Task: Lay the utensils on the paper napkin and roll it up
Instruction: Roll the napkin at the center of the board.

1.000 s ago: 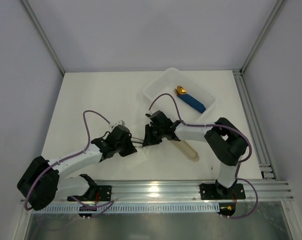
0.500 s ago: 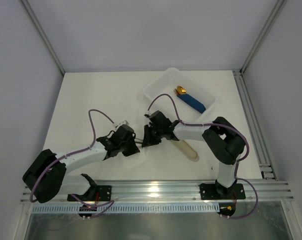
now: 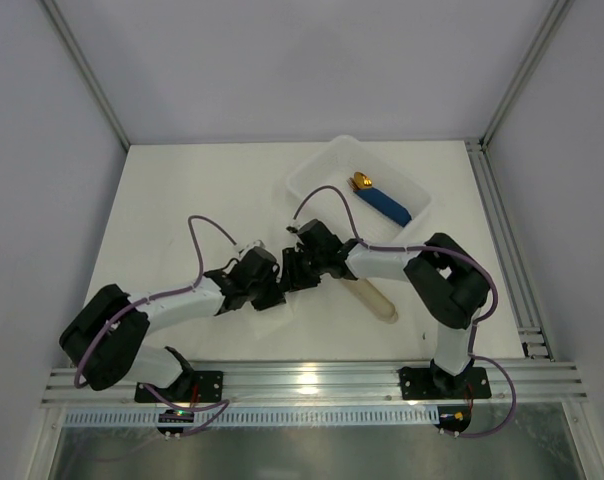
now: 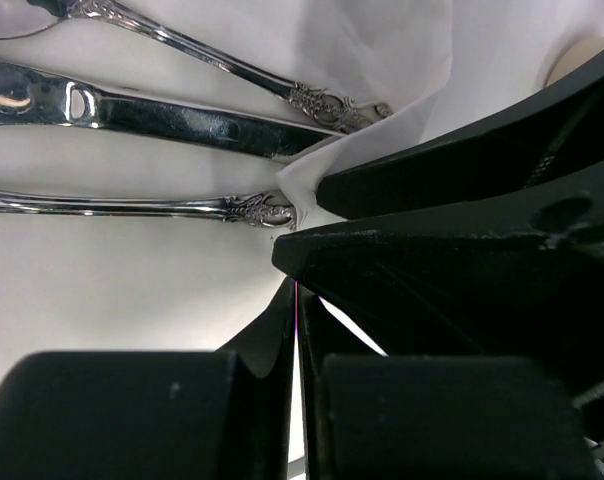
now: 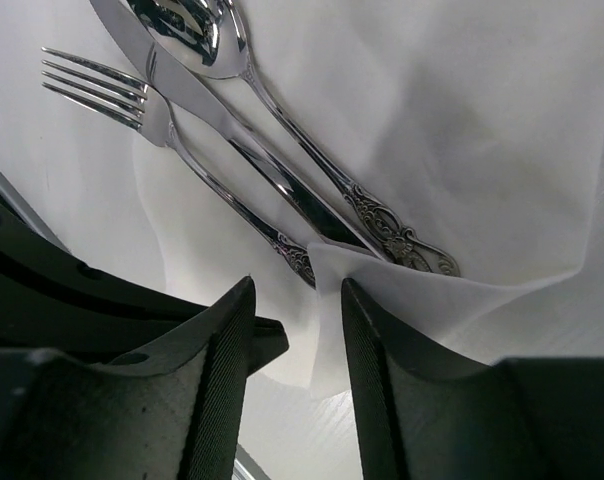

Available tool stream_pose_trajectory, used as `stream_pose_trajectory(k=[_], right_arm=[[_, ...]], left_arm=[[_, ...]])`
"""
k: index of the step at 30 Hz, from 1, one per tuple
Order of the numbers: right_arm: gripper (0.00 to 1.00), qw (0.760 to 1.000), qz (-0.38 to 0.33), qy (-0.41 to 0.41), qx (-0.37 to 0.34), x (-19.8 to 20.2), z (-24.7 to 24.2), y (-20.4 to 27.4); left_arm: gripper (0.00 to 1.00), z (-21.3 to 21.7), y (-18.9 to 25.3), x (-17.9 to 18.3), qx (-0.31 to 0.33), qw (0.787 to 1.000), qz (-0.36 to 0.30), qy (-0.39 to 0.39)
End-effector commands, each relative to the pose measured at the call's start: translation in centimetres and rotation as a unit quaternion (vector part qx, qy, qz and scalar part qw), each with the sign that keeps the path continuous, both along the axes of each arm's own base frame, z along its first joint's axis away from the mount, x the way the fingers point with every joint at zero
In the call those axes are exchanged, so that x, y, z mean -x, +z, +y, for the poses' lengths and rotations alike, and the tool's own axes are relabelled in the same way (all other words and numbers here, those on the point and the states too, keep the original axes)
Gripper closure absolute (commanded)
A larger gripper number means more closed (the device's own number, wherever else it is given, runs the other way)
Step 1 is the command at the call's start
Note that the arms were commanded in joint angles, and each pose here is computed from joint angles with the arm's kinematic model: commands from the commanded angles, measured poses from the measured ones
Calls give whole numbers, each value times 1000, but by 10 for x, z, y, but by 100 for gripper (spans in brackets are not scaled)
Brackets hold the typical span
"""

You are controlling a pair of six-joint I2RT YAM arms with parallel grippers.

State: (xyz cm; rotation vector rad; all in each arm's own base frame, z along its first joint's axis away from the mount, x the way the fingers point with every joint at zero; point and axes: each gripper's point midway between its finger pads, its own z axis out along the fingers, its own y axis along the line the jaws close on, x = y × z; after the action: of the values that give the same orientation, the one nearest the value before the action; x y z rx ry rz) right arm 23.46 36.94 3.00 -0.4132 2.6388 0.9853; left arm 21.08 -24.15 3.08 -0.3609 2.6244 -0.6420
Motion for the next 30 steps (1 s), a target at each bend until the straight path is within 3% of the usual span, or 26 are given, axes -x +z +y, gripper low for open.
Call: stream_pose_trajectory(k=[1,22,30], right_arm=[[54,1000,-15,2,-9,-6,7,8],[51,1000,15,-7,-23,0,14,5],[51,1000,12,-6,-21,-2,14,7]], left_arm=[[100,-12,17,-20,19,999,-39,13],[100,-21,12,-27,40,997,-53,27],[100,-21,28,-28,65,993,-92,44]])
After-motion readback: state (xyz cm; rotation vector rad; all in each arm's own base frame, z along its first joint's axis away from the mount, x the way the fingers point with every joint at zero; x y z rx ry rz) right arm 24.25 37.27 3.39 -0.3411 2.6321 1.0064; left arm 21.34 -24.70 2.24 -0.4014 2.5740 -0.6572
